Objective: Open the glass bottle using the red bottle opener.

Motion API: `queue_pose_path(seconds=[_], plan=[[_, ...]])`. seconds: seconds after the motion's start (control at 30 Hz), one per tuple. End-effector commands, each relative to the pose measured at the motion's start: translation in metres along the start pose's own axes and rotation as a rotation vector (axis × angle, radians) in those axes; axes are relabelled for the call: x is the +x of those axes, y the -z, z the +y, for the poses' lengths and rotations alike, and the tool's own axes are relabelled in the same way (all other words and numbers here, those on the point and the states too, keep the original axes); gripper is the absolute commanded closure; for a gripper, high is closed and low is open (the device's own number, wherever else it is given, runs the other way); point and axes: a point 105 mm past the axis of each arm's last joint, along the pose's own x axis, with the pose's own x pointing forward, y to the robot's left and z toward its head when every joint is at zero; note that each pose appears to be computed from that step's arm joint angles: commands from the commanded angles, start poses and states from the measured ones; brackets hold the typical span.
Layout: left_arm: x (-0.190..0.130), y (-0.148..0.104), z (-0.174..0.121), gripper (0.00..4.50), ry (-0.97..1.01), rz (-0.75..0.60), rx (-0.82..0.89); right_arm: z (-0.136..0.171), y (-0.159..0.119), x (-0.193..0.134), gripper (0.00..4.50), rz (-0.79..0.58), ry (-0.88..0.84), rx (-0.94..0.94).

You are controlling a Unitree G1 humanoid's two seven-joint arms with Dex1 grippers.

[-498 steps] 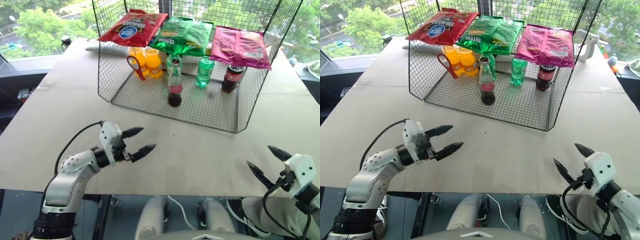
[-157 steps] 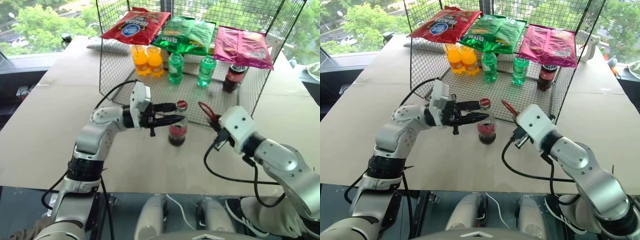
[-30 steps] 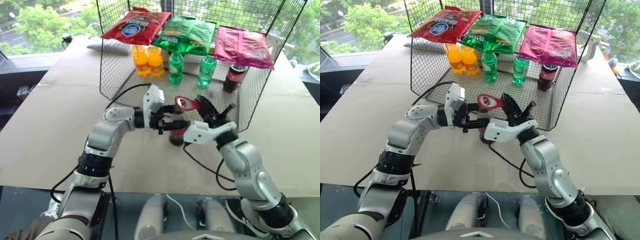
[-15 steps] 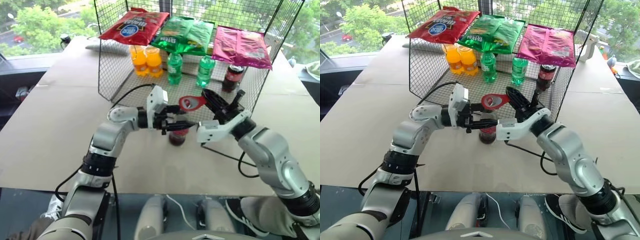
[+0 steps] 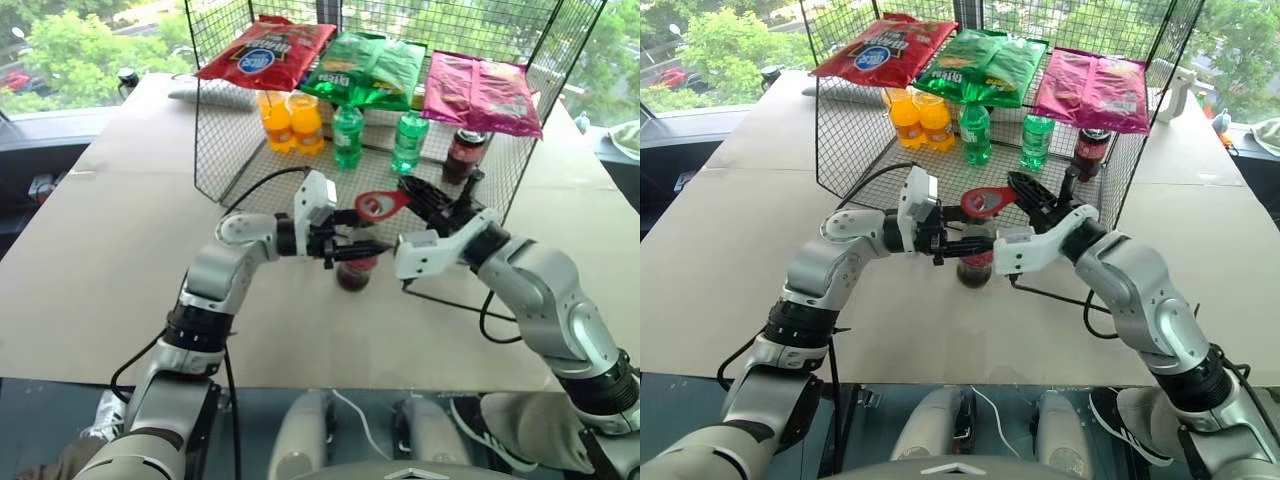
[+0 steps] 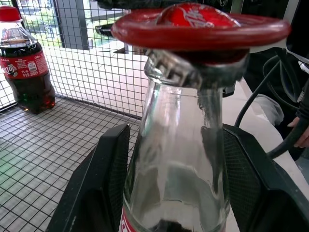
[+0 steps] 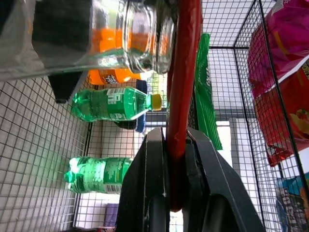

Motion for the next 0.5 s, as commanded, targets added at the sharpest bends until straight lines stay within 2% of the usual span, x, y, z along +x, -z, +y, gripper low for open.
queue_pose_path(seconds=[0.03, 0.5], plan=[[-0.01, -0.016, 0.003, 2.29, -0.032, -0.033, 0.058, 0.009, 0.002, 0.0, 4.5, 0.01, -0.051, 0.039], [-0.02, -0.014, 0.001, 2.29, -0.048, -0.014, 0.062, -0.018, -0.014, 0.004, 4.5, -0.06, 0.064, 0.058]])
